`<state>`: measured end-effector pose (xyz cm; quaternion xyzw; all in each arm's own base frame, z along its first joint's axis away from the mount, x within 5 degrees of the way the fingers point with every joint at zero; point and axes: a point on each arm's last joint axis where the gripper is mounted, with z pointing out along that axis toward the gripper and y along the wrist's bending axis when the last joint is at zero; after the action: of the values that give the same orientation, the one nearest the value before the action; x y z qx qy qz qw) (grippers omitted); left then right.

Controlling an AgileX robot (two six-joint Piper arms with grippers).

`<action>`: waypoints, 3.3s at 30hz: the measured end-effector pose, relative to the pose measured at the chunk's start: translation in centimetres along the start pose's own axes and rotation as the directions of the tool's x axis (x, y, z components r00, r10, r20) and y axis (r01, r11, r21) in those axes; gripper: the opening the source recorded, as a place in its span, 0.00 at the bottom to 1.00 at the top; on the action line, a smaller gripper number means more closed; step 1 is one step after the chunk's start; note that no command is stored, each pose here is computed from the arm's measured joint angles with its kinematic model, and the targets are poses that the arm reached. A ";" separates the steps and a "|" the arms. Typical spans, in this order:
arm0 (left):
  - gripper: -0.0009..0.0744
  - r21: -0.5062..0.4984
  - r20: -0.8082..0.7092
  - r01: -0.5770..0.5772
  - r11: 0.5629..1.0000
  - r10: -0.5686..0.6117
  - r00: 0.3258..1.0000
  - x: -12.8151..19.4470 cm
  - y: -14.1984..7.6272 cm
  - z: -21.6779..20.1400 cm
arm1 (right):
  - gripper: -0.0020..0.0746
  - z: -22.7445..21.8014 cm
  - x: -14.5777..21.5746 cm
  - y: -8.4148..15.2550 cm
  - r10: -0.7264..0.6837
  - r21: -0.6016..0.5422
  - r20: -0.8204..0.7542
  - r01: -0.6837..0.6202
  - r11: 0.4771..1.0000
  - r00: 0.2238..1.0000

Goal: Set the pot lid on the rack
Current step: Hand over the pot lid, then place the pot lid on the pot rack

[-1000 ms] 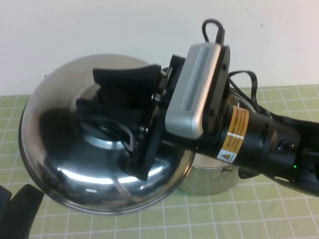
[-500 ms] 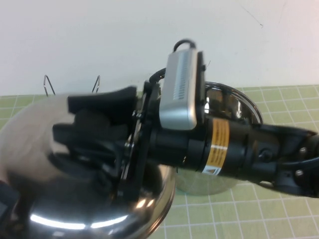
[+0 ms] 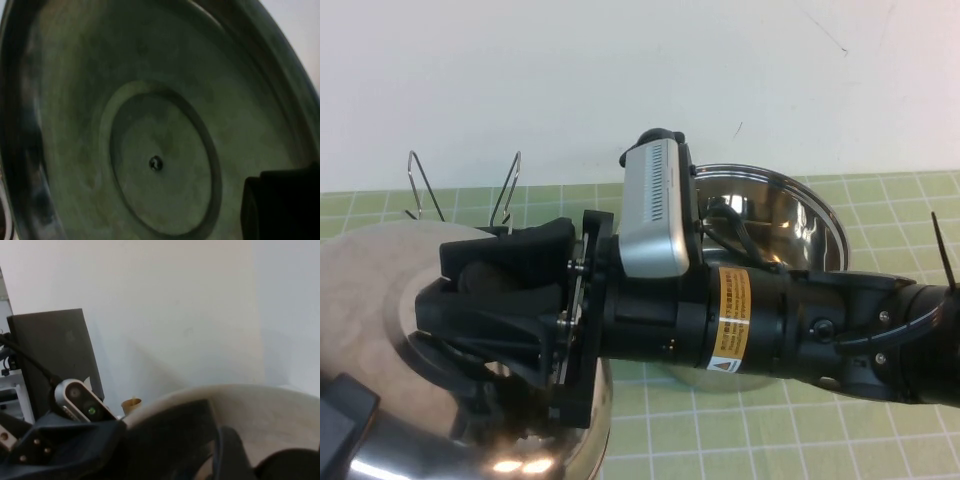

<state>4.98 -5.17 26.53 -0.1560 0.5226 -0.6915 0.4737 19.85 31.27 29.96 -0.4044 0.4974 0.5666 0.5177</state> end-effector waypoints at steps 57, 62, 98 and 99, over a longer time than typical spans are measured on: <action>0.03 -0.272 -0.312 -0.593 0.758 0.514 0.799 -7.2 -4.4 11.4 | 0.11 -6.9 -13.0 8.0 -0.619 0.131 -0.119 0.631 0.765 0.776; 0.03 -0.310 -0.321 -0.613 0.727 0.527 0.787 -9.1 -3.2 13.8 | 0.05 -8.0 -13.7 8.9 -0.623 0.125 -0.156 0.641 0.757 0.767; 0.11 -0.513 -0.379 -0.521 0.683 0.364 0.851 -14.7 11.1 22.0 | 0.02 -8.9 -13.5 10.1 -0.500 0.065 -0.206 0.521 0.851 0.841; 0.18 -0.508 -0.388 -0.531 0.678 0.369 0.844 -14.7 11.1 22.0 | 0.02 -8.9 -13.5 10.1 -0.500 0.065 -0.206 0.521 0.851 0.841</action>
<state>33.46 -5.83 29.84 -0.0727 0.7913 -0.3649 0.4852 11.20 20.32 42.97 -0.5407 0.4495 0.3383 0.6255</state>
